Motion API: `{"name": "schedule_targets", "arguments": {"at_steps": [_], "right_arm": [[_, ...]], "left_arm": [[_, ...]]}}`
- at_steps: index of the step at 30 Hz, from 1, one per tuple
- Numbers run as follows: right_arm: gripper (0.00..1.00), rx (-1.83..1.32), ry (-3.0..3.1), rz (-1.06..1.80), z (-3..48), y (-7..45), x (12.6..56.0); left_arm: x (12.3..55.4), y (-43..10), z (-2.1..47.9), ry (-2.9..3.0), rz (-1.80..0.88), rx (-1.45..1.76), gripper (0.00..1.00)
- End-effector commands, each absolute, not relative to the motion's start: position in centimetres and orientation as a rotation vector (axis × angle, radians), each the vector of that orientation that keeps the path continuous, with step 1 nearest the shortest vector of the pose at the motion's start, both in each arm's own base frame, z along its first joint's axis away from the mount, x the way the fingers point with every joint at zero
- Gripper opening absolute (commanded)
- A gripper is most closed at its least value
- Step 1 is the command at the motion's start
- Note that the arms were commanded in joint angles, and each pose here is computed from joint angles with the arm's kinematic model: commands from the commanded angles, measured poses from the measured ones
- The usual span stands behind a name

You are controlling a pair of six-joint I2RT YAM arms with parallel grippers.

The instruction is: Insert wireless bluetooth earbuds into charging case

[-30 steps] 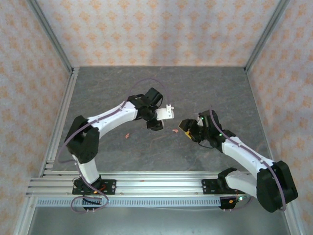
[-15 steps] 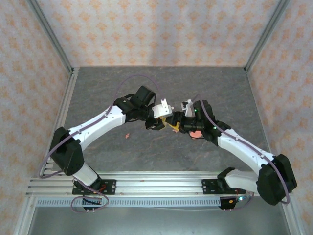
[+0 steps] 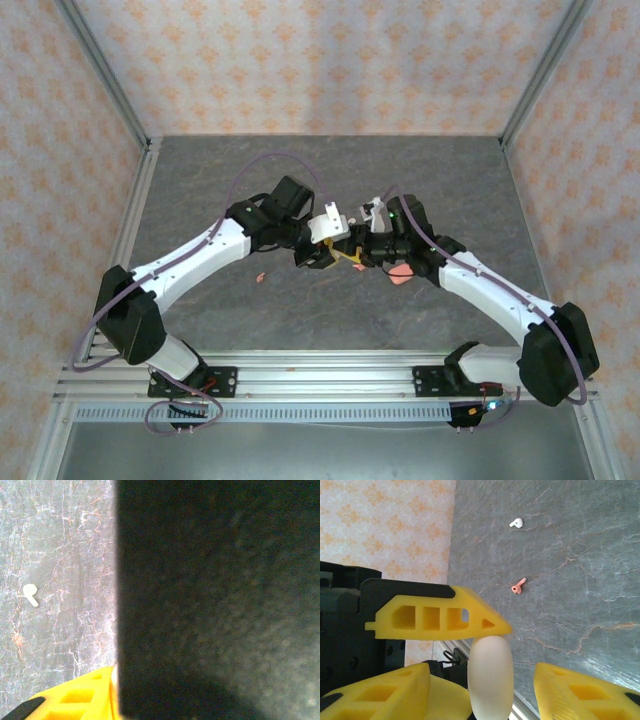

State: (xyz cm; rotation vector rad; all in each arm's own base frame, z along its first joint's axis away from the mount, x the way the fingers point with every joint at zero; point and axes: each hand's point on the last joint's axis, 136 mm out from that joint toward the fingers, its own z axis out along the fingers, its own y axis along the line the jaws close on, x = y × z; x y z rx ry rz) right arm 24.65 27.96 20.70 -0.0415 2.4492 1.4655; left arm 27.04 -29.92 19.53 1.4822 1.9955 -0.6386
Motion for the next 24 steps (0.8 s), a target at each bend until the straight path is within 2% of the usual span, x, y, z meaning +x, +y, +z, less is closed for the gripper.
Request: {"name": "schedule_targets", "arguments": {"at_steps": [1,9,12,14,19,24], "right_arm": [[0.55,-0.084,2.486,1.455,20.0,28.4,24.1],[0.54,-0.067,2.548,1.403,19.0,28.1,24.2],[0.51,-0.076,2.547,1.403,19.0,28.1,24.2],[0.46,-0.091,2.551,1.413,18.9,28.2,23.9],[0.24,-0.147,2.560,1.419,19.3,28.3,23.5],[0.11,-0.214,2.541,1.416,20.3,28.4,23.3]], "left_arm": [[26.3,-30.8,22.9,1.892,-0.730,1.432,0.35],[25.9,-30.7,23.2,1.890,-0.785,1.409,0.35],[26.0,-30.7,23.5,1.889,-0.801,1.388,0.35],[26.1,-30.6,23.9,1.885,-0.812,1.366,0.35],[26.8,-29.9,24.6,1.892,-0.807,1.312,0.35],[27.5,-29.5,24.8,1.911,-0.787,1.266,0.36]]}}
